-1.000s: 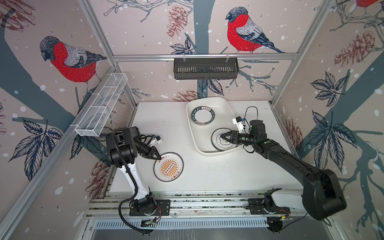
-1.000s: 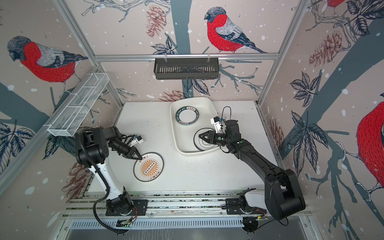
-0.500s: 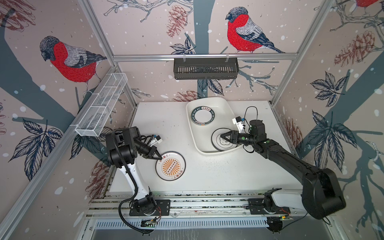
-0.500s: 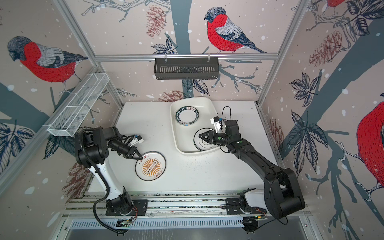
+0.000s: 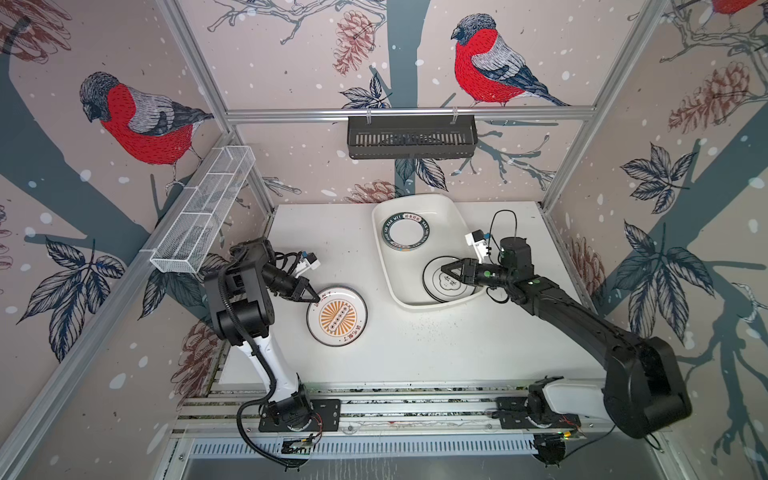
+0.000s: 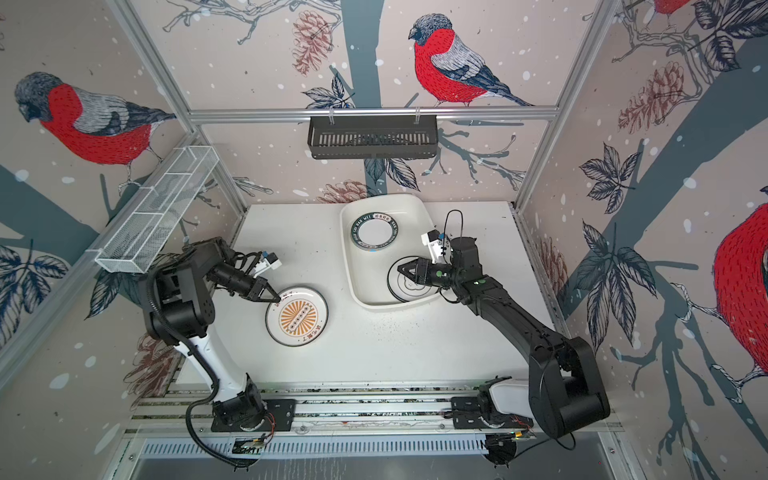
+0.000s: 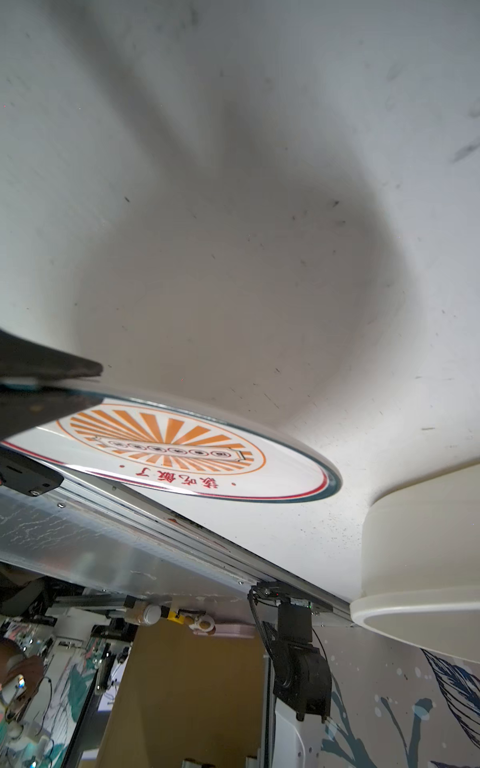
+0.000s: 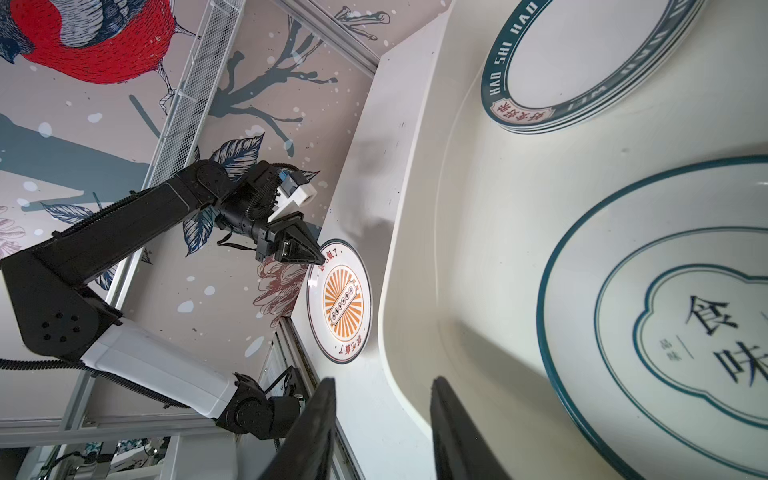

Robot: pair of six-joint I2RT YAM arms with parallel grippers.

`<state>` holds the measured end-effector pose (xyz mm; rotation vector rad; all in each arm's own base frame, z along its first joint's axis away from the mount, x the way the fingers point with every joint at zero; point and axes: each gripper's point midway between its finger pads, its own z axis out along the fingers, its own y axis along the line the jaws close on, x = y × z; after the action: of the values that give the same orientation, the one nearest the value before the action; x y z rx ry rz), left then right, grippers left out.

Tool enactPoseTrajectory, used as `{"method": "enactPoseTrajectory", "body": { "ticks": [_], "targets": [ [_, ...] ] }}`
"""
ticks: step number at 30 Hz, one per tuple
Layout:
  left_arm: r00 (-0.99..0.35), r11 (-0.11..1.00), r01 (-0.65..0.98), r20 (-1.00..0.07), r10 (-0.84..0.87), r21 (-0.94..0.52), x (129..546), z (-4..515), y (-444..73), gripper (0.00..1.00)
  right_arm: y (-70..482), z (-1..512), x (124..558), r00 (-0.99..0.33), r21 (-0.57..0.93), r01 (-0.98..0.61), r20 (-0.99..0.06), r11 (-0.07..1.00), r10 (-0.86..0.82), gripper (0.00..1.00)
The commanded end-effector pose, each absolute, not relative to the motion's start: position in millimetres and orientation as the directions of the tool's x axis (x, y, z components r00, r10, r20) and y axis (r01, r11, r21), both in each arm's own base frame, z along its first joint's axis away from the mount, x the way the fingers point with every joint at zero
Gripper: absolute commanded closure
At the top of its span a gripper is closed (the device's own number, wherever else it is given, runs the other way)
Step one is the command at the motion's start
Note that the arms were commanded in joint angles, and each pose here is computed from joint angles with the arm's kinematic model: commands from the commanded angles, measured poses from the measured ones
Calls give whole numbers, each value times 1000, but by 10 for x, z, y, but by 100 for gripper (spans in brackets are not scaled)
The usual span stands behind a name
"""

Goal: Place the plates into the plastic bin on the countertop
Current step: 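Tilt the orange-sunburst plate up on edge with the left gripper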

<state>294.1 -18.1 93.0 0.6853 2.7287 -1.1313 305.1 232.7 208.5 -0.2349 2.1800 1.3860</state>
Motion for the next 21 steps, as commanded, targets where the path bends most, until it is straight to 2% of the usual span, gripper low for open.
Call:
{"method": "enactPoseTrajectory", "body": {
  "ticks": [1,14,21],
  "targets": [
    [-892,588,441,-256,373,-678,2845,1132,-332,100,2334,2159,3071,-829,781,-436,-542,446,139,60],
    [-841,645,541,-353,411,-540,3134,1561,-345,100,2316,2259,3080,-820,770,-451,-558,452,132,60],
    [-790,635,608,-447,421,-476,3265,1941,-523,100,2319,2279,3116,-820,770,-449,-557,454,133,60]
  ]
}}
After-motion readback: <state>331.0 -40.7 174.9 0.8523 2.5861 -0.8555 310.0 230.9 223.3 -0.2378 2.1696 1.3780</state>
